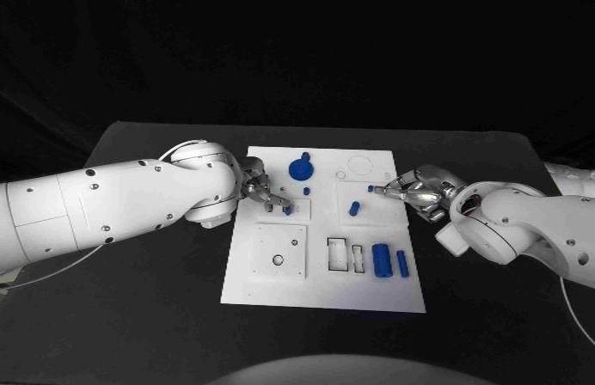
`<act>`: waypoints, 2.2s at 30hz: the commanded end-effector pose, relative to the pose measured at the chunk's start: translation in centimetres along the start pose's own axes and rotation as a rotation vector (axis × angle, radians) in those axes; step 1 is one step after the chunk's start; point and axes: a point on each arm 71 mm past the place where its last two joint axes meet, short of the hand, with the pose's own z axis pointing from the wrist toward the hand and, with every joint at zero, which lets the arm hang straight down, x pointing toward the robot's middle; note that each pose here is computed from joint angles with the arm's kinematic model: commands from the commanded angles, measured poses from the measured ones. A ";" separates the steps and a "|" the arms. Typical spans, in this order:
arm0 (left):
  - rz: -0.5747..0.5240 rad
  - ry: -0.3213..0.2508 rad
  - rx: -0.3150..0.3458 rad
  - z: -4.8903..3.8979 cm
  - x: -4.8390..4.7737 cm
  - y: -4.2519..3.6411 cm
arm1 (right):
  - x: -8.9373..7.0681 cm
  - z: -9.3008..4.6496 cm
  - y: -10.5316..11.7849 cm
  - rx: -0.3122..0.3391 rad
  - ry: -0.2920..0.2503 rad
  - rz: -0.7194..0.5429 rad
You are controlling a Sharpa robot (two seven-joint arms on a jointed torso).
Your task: Assemble the parts on the task board
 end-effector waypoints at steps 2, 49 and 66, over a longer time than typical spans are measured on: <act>-0.029 -0.042 0.035 -0.01 -0.32 -0.23 | 0.1 0.0 0.0 -0.010 0.005 -0.012; 0.055 0.112 -0.035 0.59 -0.81 -2.68 | 0.3 0.1 0.2 -0.011 0.011 -0.014; 0.069 0.129 -0.054 1.02 -0.46 -2.83 | 0.4 0.1 0.3 -0.013 0.011 -0.015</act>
